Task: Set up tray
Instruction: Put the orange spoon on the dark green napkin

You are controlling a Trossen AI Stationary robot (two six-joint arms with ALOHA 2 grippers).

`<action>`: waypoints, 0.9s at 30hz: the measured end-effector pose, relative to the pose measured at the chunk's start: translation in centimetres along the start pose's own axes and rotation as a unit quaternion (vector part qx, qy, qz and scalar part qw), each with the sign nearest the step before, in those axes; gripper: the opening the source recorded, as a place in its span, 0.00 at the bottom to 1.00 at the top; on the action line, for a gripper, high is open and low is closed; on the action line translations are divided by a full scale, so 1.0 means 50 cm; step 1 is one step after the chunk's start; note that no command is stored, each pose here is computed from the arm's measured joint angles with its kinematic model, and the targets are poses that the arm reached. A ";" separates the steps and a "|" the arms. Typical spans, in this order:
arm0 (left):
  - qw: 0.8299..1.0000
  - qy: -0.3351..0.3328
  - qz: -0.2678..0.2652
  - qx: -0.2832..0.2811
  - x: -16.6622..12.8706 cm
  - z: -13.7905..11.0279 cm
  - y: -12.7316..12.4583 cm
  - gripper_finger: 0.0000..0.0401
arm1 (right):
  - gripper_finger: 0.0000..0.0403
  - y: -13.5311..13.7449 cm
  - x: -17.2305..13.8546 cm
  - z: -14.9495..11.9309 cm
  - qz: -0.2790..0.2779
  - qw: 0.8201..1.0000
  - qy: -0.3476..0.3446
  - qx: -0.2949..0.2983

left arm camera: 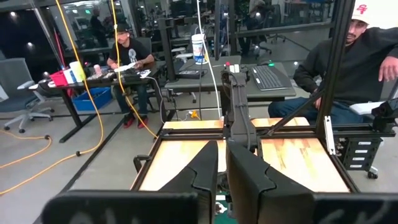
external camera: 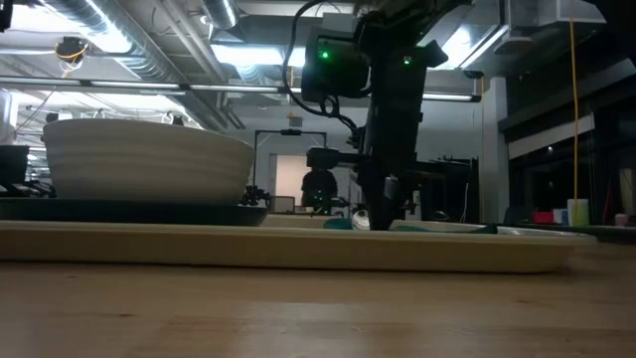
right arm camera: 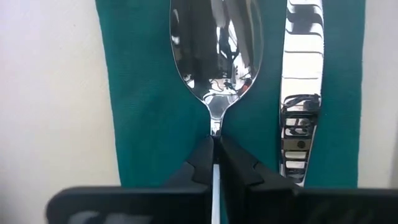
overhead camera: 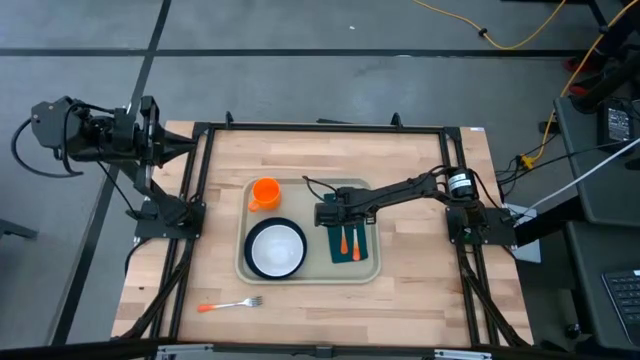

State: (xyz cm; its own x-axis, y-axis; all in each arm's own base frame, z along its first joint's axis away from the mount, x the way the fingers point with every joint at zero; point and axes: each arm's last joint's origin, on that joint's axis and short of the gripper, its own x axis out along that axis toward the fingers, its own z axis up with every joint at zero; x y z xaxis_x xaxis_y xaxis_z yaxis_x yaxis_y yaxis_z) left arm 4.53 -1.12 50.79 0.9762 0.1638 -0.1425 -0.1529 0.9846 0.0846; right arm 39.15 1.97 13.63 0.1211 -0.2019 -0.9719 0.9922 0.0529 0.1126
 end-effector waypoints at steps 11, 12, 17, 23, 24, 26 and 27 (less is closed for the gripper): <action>1.000 0.005 0.000 0.004 0.000 -0.003 0.000 0.06 | 0.15 0.015 -0.022 0.001 -0.008 0.999 0.016 -0.037; 1.000 0.007 0.000 0.004 0.000 -0.004 0.000 0.06 | 0.15 0.018 -0.028 0.002 -0.007 0.999 0.015 -0.039; 1.000 0.010 0.000 0.004 0.000 -0.006 0.000 0.07 | 0.16 0.035 -0.064 0.010 -0.003 0.998 0.013 -0.065; 1.000 0.012 -0.010 0.004 0.000 -0.006 -0.001 0.06 | 0.16 0.056 -0.160 0.034 -0.022 0.995 -0.031 -0.095; 1.000 0.013 -0.018 0.002 0.000 -0.006 -0.001 0.06 | 0.16 0.058 -0.183 0.038 -0.027 0.994 -0.046 -0.099; 0.999 0.026 -0.043 -0.006 0.000 -0.011 -0.004 0.07 | 0.16 0.061 -0.235 0.041 -0.029 0.990 -0.085 -0.106; 0.997 0.039 -0.061 -0.011 -0.001 -0.016 -0.006 0.07 | 0.16 0.064 -0.264 0.041 -0.023 0.988 -0.108 -0.110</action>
State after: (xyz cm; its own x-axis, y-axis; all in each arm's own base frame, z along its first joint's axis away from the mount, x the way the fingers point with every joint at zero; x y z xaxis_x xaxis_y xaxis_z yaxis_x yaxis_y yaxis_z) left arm 4.40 -1.35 49.96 0.9728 0.0461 -0.2272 -0.0381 0.9985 0.0395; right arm 40.77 2.81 27.22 0.1020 -0.4118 -0.9055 0.9695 0.2453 -0.0024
